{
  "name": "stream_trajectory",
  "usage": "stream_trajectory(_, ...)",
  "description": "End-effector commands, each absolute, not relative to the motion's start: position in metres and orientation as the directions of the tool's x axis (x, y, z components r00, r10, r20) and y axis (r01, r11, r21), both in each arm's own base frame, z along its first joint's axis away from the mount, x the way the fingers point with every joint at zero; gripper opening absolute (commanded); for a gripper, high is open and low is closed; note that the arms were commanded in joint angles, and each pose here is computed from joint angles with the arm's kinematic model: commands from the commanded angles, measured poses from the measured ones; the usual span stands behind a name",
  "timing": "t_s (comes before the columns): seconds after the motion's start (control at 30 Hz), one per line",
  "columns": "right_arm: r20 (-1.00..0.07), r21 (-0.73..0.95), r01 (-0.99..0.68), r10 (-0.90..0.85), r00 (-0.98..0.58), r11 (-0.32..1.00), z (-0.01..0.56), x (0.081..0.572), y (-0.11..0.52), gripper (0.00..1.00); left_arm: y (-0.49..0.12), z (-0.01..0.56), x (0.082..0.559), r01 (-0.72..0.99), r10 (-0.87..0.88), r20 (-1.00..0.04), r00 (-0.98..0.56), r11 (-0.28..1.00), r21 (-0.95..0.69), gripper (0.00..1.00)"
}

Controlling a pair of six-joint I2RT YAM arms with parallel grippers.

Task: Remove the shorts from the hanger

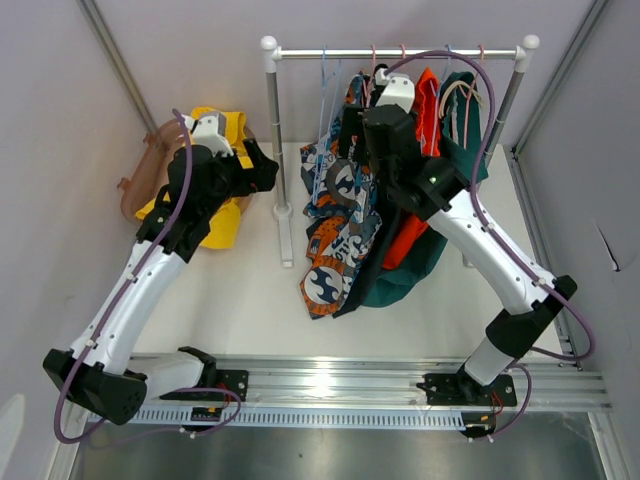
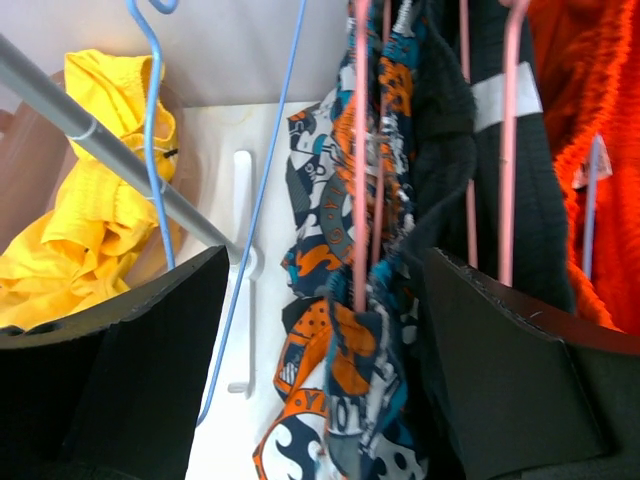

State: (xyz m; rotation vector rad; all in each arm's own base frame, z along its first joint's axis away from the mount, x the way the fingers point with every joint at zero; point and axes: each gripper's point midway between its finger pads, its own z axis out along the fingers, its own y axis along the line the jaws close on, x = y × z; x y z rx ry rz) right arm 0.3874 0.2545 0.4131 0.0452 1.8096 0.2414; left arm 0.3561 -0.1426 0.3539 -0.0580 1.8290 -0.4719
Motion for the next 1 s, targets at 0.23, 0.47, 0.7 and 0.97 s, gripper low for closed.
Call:
stream_trajectory(0.23, -0.963, 0.196, -0.102, 0.171, -0.210, 0.975, 0.429, 0.407, 0.266, 0.84, -0.138, 0.366, 0.351, 0.213, -0.252, -0.934, -0.253, 0.927, -0.308, 0.99)
stream_trajectory(0.47, -0.967, 0.162, -0.075, 0.143, -0.210, 0.984, 0.414, 0.427, 0.265, 0.82, -0.138, 0.363, 0.351, 0.214, -0.253, -0.933, -0.255, 0.927, -0.309, 0.99)
stream_trajectory(0.7, -0.969, 0.161, -0.075, 0.143, -0.203, 0.984, 0.409, 0.448, 0.266, 0.56, -0.139, 0.360, 0.350, 0.215, -0.257, -0.932, -0.257, 0.925, -0.314, 0.99)
stream_trajectory(0.97, -0.968, 0.194, -0.083, 0.177, -0.179, 0.977, 0.420, 0.449, 0.266, 0.00, -0.153, 0.371, 0.343, 0.292, -0.244, -0.938, -0.248, 0.904, -0.312, 0.69)
